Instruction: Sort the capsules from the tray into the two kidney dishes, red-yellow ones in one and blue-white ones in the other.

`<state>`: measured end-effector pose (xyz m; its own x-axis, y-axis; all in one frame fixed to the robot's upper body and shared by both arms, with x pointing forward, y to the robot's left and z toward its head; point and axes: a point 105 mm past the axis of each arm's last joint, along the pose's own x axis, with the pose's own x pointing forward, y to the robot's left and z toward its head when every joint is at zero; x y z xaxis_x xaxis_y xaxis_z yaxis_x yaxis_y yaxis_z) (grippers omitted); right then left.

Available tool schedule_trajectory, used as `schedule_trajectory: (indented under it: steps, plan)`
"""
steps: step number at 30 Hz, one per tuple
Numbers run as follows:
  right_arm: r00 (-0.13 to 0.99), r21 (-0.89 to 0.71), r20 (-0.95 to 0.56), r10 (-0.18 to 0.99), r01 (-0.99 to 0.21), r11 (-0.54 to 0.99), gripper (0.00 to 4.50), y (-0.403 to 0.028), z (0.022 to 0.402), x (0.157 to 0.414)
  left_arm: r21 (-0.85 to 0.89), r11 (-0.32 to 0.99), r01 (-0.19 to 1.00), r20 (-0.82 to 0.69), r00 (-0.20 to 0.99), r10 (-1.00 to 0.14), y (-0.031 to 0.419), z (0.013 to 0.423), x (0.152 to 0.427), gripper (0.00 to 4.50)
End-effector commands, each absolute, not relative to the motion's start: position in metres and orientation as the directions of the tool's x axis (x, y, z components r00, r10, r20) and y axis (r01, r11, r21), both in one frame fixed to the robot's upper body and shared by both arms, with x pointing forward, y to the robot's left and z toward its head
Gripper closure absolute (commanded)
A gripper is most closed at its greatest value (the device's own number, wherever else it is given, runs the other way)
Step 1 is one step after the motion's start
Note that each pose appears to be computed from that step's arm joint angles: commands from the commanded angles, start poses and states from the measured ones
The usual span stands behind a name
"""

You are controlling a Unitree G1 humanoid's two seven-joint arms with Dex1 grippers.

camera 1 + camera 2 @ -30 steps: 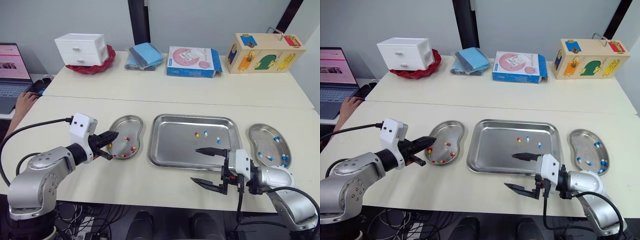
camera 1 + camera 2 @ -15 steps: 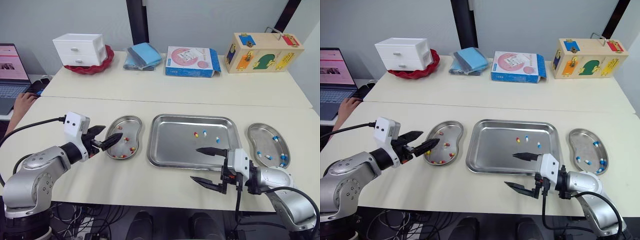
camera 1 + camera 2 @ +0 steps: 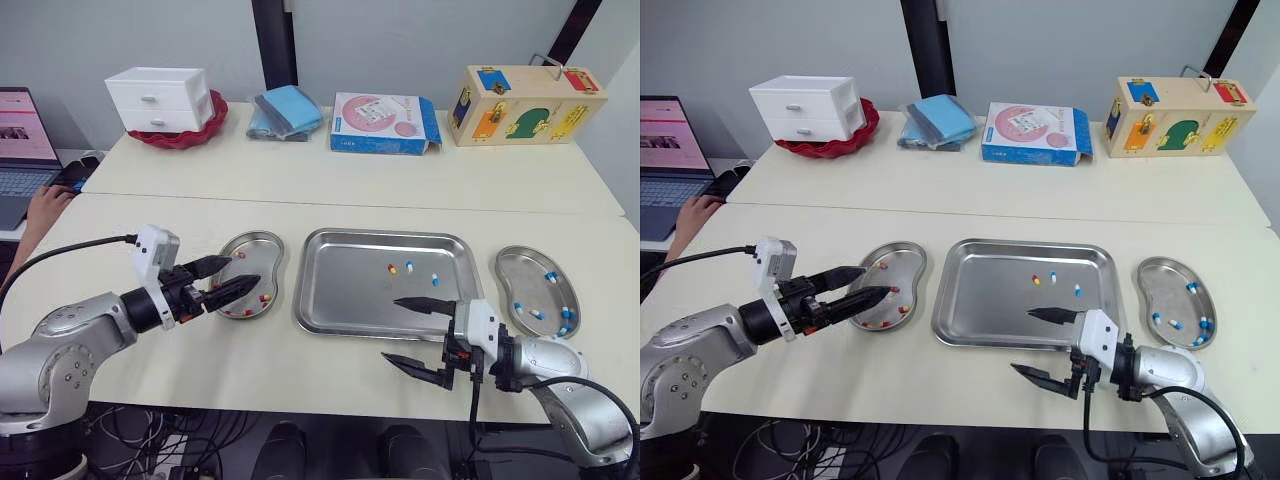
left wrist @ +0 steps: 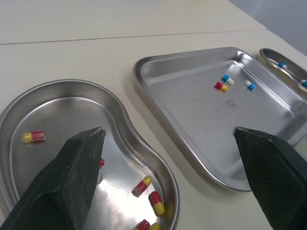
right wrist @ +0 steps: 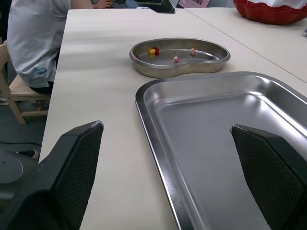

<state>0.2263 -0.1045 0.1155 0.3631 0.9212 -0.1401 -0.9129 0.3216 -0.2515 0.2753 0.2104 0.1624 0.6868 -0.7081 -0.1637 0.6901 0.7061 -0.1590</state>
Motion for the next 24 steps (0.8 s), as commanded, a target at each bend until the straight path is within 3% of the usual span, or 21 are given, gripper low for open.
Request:
schedule_trajectory:
  steps: [1,7,17,24]
  plan:
    - [0.365,-0.282,-0.122,0.923,-0.905,0.320,0.00,-0.102,0.122,0.224,-0.097,0.660,0.745,-0.106,0.652,-0.751,0.209,0.169,0.272,0.07]
    - [0.371,-0.284,-0.125,0.920,-0.902,0.325,0.00,-0.101,0.120,0.224,0.104,0.637,0.764,-0.079,0.645,-0.760,0.214,0.163,0.277,0.07]
    - [0.382,-0.287,-0.125,0.916,-0.897,0.336,0.00,-0.102,0.119,0.223,0.407,0.644,0.648,-0.012,0.708,-0.706,0.212,0.165,0.293,0.07]
    - [0.383,-0.286,-0.132,0.914,-0.898,0.334,0.00,-0.105,0.120,0.223,0.406,0.674,0.617,0.015,0.733,-0.680,0.210,0.158,0.290,0.07]
